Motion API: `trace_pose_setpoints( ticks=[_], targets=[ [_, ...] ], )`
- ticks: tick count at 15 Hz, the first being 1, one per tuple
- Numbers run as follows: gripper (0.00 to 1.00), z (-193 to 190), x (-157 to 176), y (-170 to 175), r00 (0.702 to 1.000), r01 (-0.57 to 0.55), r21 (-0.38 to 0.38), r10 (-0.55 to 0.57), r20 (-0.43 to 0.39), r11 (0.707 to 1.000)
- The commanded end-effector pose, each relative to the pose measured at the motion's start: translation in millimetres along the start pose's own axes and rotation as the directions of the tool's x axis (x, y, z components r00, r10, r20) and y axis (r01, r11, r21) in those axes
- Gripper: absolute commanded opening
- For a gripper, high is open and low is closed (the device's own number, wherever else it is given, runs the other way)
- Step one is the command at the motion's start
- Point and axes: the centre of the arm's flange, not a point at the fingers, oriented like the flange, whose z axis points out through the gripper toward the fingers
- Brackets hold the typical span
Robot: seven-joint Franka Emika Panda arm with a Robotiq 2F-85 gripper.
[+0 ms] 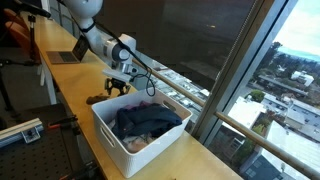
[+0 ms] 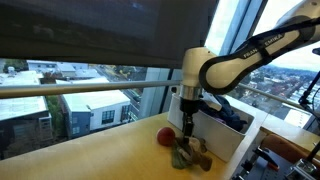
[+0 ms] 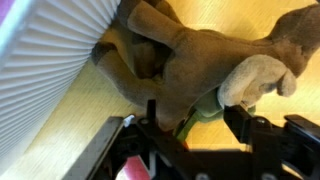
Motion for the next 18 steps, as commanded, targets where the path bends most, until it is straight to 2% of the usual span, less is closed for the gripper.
trace_pose_setpoints(
  ticks=[1, 6, 10, 12, 18],
  targets=[
    [1.0, -1.4, -7.4, 15.3, 1.0, -0.011, -0.022, 0.011, 0.005, 1.0],
    [1.0, 26.0, -16.9, 19.4, 0.999, -0.038, -0.021, 0.038, 0.038, 0.999],
    [1.0, 49.8, -22.5, -0.5, 0.996, -0.028, 0.011, 0.027, 0.081, 1.0],
    [0.74, 58.1, -25.2, -10.8, 0.995, -0.016, 0.017, 0.015, 0.097, 1.0],
    [0.31, 55.5, -28.5, -5.4, 0.994, -0.013, 0.02, 0.011, 0.105, 1.0]
  ],
)
